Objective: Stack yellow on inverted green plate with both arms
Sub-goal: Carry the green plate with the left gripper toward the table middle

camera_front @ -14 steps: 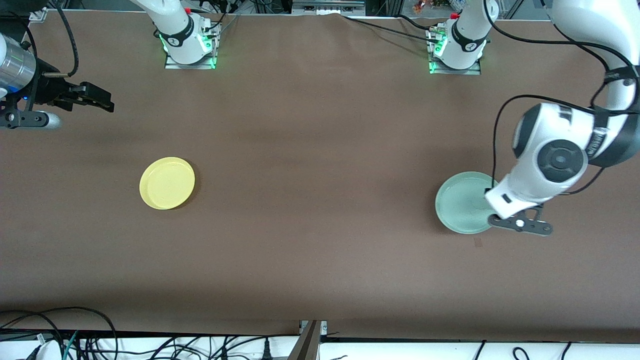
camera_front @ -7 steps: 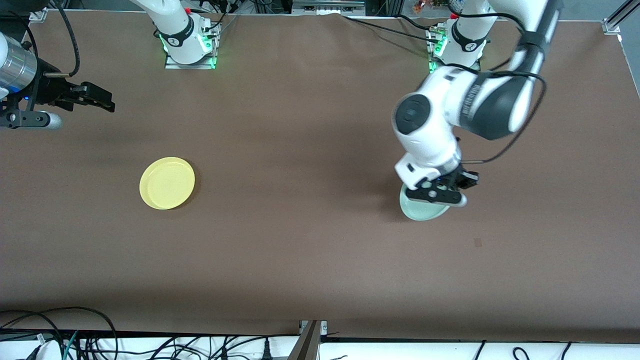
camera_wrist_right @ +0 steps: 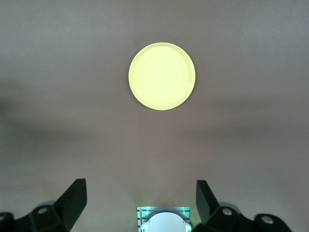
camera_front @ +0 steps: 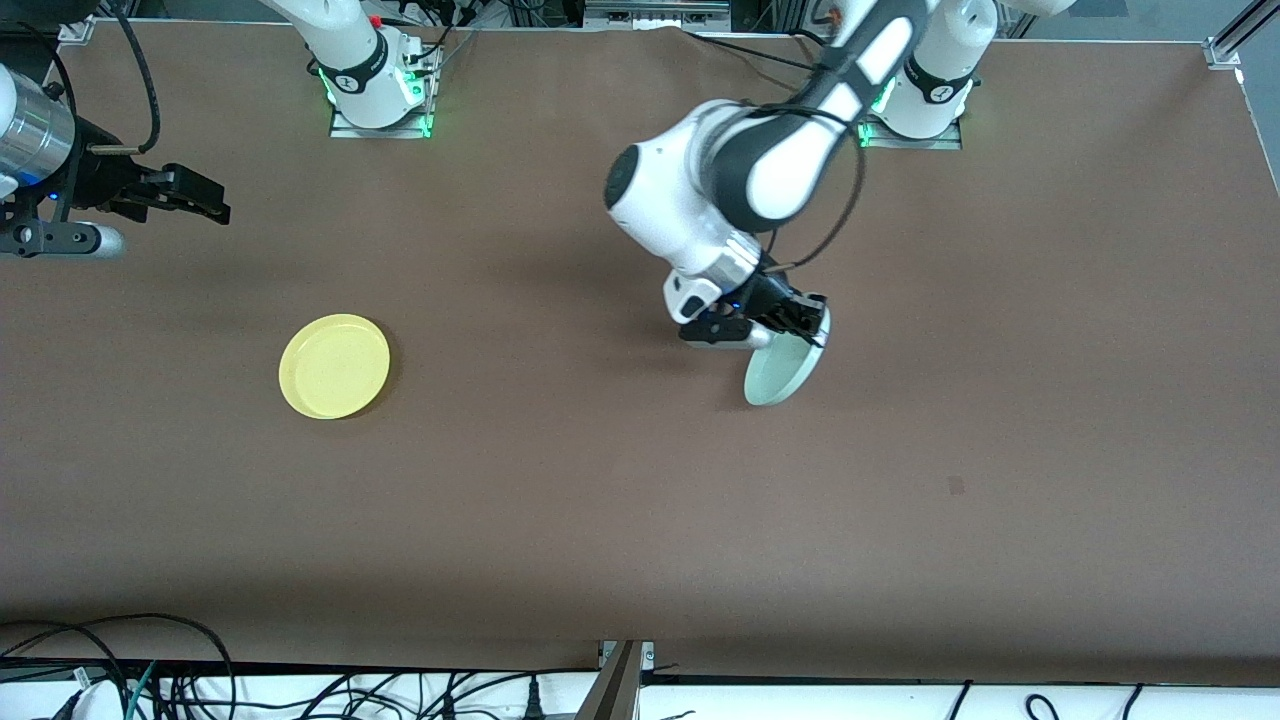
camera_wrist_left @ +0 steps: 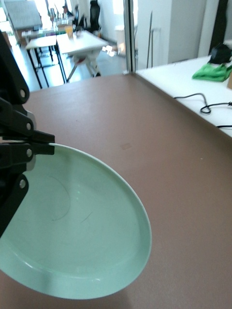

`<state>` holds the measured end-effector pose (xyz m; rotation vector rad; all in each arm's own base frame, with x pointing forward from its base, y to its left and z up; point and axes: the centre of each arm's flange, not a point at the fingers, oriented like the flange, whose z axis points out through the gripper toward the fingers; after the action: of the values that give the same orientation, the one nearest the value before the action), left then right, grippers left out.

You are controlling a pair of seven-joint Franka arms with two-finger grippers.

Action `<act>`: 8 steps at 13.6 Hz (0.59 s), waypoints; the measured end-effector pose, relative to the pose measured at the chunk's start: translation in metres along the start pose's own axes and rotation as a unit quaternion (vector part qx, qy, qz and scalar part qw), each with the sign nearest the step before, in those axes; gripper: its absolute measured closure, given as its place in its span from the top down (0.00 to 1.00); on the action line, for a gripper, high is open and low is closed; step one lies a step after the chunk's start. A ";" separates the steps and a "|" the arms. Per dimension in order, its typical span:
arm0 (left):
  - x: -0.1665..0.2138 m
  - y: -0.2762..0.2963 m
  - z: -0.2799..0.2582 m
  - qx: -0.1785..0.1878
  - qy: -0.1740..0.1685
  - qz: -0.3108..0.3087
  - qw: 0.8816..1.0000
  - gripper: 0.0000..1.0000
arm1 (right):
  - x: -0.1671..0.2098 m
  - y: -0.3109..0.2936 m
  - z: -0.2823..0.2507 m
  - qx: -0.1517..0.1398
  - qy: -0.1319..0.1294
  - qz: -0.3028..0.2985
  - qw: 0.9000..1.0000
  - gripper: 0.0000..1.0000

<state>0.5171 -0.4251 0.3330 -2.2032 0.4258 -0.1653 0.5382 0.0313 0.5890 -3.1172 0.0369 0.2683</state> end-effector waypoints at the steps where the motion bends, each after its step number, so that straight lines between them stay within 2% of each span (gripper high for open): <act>1: -0.008 0.028 -0.009 0.027 0.014 -0.001 1.000 0.03 | 0.000 0.000 0.000 0.000 0.000 0.000 1.000 1.00; 5: -0.049 0.127 -0.038 0.123 0.077 -0.001 0.989 0.03 | 0.000 -0.001 0.000 0.000 0.000 -0.001 1.000 1.00; 8: -0.074 0.176 -0.044 0.187 0.119 0.005 0.975 0.03 | -0.001 -0.007 0.000 -0.001 0.000 -0.007 1.000 1.00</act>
<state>0.3933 -0.5319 0.2242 -1.8155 0.4936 -0.4698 0.5378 0.0385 0.5890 -3.1185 0.0163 0.2685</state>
